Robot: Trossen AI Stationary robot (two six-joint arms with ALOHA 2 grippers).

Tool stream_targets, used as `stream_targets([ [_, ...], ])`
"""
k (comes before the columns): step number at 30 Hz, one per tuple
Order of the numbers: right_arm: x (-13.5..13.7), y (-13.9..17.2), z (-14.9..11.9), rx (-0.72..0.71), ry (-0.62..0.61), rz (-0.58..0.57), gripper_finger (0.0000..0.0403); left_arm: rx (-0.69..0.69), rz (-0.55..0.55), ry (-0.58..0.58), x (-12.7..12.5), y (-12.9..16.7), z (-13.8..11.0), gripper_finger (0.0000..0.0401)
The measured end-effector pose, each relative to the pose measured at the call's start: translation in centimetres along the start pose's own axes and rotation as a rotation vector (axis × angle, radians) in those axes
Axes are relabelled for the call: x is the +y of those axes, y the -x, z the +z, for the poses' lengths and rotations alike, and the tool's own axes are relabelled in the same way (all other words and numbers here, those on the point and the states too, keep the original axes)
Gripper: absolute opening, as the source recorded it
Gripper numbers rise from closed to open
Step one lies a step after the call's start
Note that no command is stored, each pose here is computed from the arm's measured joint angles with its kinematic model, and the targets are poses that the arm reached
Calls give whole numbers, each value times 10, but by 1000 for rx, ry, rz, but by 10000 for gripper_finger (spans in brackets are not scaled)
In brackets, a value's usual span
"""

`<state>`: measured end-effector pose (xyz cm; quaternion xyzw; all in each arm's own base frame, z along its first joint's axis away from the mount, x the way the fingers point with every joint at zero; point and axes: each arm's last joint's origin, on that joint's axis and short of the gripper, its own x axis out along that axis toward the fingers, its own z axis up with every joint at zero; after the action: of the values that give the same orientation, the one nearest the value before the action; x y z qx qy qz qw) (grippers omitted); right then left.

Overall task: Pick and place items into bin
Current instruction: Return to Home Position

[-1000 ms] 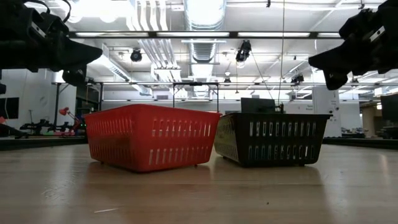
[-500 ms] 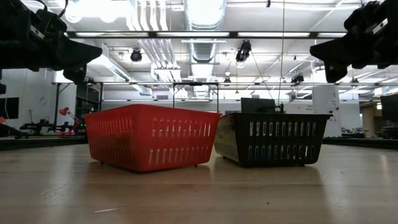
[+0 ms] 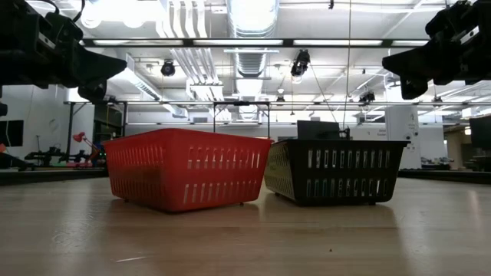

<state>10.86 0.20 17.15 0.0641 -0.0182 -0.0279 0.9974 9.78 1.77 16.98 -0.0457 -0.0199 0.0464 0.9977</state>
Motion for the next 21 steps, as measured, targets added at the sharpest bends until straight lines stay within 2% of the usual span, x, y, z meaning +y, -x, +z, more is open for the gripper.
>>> stream_targets([
  [21, 0, 0, 0, 2, -1, -1, 8, -1, 3, 0, 0, 0, 0, 0],
])
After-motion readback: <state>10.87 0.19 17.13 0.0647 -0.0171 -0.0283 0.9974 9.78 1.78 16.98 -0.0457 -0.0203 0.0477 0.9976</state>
